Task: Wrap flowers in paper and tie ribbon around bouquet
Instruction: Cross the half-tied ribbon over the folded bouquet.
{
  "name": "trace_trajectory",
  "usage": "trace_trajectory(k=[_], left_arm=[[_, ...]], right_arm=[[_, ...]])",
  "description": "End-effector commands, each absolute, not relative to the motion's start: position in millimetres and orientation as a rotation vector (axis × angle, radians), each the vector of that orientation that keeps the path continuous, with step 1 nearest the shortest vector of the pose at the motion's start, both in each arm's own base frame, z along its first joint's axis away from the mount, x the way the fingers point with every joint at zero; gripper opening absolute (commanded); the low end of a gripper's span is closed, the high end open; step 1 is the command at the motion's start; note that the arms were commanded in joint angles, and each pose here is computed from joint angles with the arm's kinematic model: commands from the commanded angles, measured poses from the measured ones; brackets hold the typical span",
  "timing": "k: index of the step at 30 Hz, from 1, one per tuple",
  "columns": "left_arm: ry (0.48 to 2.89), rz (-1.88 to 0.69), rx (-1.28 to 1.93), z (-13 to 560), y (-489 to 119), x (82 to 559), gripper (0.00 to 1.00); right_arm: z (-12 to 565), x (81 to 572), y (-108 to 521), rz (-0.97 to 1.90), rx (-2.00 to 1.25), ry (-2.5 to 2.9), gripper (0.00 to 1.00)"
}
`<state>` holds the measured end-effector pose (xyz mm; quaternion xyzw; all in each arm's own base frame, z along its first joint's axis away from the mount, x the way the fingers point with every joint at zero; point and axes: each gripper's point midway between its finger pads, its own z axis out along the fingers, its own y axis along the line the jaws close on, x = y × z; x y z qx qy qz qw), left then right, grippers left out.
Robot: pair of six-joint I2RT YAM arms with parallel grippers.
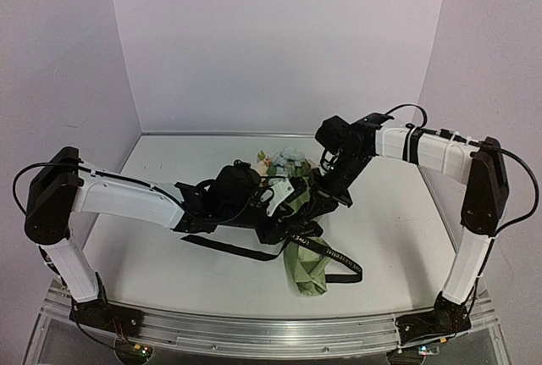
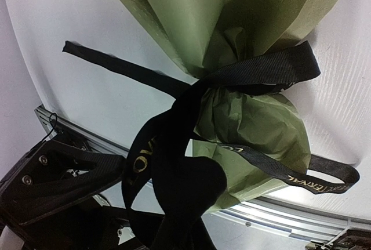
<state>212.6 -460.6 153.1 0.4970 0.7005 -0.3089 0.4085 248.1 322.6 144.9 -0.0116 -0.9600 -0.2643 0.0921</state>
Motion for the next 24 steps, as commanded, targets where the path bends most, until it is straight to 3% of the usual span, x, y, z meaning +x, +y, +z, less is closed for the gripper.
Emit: trace_trajectory(k=[1, 9, 15, 18, 24], left_arm=[[1.702, -0.806, 1.253, 175, -473, 218, 0.55], [1.713, -0.804, 1.263, 171, -479, 220, 0.41], [1.728, -0.798, 1.228, 169, -477, 223, 0.09], [1.745, -0.791, 1.173, 168, -472, 228, 0.01], [1.813, -0.859, 1.031, 164, -454, 241, 0.00]], right_arm=[[166, 251, 326, -0.826, -0.026, -2.892, 0.00], [165, 251, 325, -0.813, -0.027, -2.907, 0.00], [166, 250, 322, -0.804, -0.006, -2.927, 0.01], [168, 246, 314, -0.796, 0.058, -2.958, 0.10], [166, 227, 280, -0.741, 0.352, -3.066, 0.35]])
